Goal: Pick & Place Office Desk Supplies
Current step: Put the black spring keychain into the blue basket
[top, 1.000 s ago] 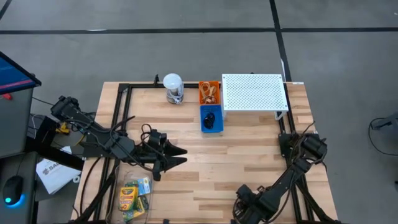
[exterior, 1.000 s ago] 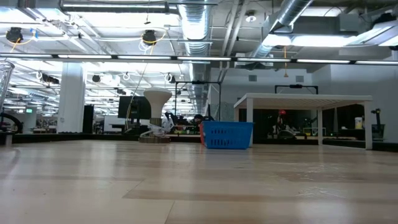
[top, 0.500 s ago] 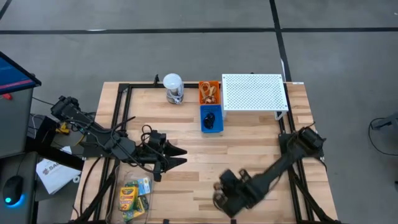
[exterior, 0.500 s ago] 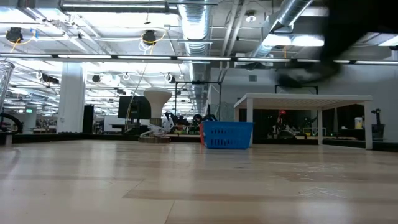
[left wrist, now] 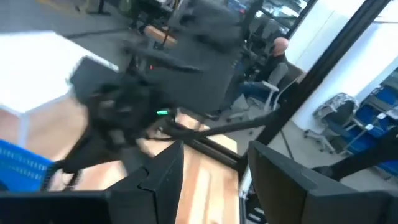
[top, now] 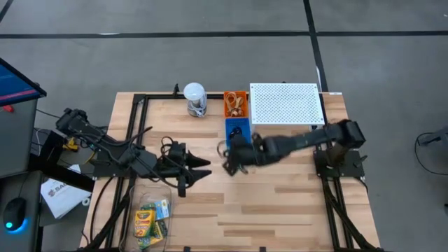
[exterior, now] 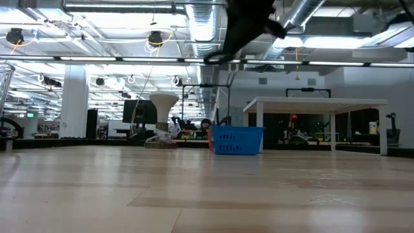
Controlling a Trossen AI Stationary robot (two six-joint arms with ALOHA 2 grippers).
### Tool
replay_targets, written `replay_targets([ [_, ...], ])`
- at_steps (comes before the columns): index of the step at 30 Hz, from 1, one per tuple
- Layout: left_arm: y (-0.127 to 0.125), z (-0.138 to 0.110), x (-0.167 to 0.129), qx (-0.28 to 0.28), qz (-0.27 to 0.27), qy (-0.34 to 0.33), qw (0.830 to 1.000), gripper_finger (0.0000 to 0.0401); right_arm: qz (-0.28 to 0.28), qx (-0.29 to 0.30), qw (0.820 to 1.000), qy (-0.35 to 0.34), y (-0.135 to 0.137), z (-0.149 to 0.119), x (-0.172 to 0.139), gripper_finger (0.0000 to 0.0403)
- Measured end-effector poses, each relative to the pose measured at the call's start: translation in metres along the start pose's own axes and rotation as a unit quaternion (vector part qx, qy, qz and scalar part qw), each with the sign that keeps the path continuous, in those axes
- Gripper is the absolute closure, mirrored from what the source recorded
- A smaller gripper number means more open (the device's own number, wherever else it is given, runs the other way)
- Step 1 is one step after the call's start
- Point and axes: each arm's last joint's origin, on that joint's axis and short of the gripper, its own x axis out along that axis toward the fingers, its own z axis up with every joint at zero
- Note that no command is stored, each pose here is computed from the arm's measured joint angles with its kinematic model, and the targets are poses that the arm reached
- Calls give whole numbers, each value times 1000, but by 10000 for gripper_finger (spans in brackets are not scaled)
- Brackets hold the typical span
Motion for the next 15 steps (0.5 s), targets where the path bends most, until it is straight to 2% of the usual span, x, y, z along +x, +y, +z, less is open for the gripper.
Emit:
replay_targets([
  [6, 16, 21, -12, 37, 26, -16, 999, 229, -40, -5, 999, 29, -51, 41, 37, 402],
  [15, 35, 53, -31, 61, 48, -66, 995, 229, -64, -15, 994, 85, -88, 57, 69, 402],
])
